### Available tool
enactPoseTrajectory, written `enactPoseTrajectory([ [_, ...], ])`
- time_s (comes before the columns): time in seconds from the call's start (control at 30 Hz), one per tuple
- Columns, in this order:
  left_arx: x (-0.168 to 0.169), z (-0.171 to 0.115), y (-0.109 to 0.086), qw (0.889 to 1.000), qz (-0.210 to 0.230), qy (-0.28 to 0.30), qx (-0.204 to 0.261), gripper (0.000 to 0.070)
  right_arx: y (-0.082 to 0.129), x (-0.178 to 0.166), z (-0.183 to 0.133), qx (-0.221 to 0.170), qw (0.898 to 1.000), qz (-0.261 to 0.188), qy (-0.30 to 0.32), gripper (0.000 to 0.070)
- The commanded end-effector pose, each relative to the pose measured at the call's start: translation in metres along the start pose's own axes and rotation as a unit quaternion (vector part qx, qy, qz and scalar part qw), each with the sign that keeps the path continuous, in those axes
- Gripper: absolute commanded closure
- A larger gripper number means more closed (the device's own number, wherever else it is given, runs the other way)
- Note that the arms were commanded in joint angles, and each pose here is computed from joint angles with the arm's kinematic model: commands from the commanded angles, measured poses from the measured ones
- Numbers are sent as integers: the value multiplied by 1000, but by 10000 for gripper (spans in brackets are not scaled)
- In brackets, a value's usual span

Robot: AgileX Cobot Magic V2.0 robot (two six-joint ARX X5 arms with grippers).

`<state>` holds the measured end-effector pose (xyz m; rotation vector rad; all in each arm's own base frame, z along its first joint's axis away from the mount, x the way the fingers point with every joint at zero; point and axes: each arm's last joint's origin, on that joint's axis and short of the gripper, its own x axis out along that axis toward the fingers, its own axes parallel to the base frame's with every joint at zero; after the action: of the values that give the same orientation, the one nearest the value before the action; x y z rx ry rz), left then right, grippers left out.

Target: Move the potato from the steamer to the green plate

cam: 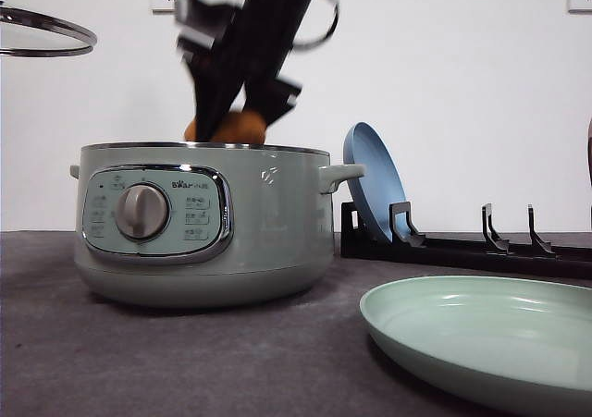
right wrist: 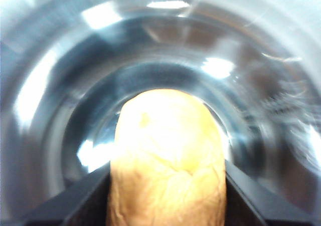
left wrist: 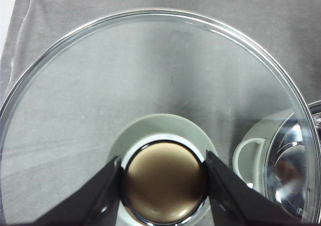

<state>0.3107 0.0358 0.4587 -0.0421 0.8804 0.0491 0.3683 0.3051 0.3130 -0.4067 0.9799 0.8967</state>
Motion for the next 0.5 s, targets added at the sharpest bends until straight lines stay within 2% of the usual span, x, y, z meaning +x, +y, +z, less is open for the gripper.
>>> enactPoseTrajectory([
  [0.0, -15, 6, 0, 999, 1, -42, -1, 700, 7, -20, 2, 10, 1000, 3, 0, 452],
  [0.13, -14, 6, 0, 999, 0, -41, -1, 700, 14, -64, -5, 12, 1000, 0, -3, 452],
  [0.3, -14, 6, 0, 999, 0, -41, -3, 700, 19, -119, -19, 35, 999, -8, -20, 451],
  [0.47, -14, 6, 0, 999, 0, -41, -3, 700, 24, -166, -49, 47, 998, -25, -29, 452],
])
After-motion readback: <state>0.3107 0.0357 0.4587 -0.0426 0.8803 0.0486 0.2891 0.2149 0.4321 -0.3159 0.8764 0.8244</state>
